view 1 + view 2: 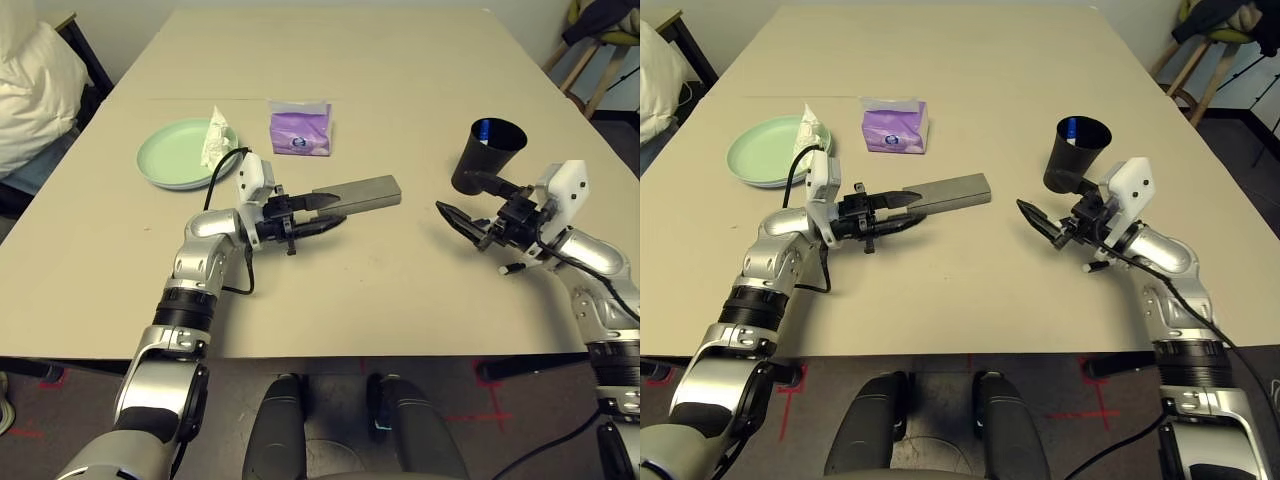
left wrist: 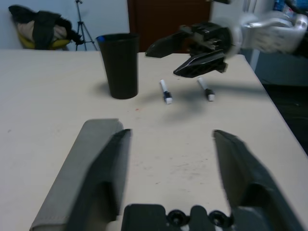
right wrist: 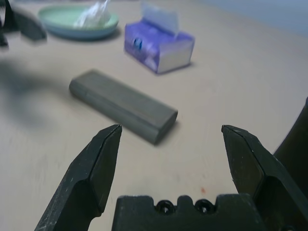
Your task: Organize and tidy the items on the table.
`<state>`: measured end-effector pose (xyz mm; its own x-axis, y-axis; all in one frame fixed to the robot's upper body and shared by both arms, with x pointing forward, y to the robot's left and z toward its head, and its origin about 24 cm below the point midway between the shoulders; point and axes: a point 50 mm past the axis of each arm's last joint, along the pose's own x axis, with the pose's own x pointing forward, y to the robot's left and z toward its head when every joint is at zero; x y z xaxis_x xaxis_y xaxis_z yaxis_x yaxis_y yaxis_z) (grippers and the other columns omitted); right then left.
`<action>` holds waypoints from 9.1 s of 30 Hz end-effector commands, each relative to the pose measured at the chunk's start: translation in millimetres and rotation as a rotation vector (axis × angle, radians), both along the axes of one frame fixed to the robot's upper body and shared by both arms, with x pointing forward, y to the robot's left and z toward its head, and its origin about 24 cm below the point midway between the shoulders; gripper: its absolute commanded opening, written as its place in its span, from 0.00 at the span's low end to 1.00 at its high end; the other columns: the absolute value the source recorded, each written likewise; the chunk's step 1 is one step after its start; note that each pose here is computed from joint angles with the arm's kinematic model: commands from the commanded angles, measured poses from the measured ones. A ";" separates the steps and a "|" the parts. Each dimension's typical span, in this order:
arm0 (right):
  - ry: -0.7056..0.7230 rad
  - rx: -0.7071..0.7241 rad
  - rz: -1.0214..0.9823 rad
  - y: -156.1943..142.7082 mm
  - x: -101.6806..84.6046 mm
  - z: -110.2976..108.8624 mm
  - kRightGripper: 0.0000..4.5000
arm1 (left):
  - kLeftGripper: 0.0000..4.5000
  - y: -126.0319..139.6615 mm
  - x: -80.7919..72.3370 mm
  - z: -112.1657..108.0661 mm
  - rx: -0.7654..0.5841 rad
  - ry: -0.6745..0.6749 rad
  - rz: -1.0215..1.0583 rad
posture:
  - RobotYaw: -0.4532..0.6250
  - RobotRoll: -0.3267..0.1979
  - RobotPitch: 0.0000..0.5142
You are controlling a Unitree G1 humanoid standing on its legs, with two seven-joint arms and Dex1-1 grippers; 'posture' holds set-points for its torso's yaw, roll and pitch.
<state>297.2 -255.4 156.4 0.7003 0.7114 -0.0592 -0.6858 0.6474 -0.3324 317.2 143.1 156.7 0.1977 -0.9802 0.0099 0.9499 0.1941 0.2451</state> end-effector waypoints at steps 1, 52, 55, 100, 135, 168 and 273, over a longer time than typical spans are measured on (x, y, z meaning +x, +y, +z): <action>0.080 -0.097 0.088 -8.5 -4.8 1.7 1.00 | 0.99 -6.1 -8.0 -4.4 0.030 0.025 -0.049 | 0.53 0.62 0.27; 0.332 -1.336 0.615 -27.0 18.2 4.4 1.00 | 0.99 -9.6 -3.9 -9.9 0.044 0.000 0.065 | 0.55 0.62 0.31; 0.348 -1.351 0.629 -28.4 18.3 -0.6 0.85 | 1.00 -9.0 -4.2 -10.1 0.047 0.000 0.066 | 0.55 0.62 0.31; -0.082 0.381 0.076 40.5 27.7 70.1 0.02 | 1.00 -0.5 3.6 -2.6 0.027 0.006 0.140 | 0.51 0.62 0.21; -0.346 0.630 -0.740 11.3 62.8 96.0 0.02 | 1.00 -0.3 12.5 9.4 -0.068 0.003 0.216 | 0.50 0.62 0.21; -0.123 0.515 -0.730 28.4 78.4 74.4 0.70 | 1.00 3.0 11.6 9.8 -0.065 0.002 0.235 | 0.53 0.62 0.22; 0.237 -1.370 0.555 -3.0 56.3 45.7 0.01 | 1.00 2.9 -14.3 0.2 -0.037 -0.025 0.252 | 0.63 0.62 0.43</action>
<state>355.7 -253.8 207.4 0.2706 0.1832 -0.9451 -0.8387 -0.4370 -0.3249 303.6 149.5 156.9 0.4571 -0.8866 0.0713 0.8541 0.4599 0.2430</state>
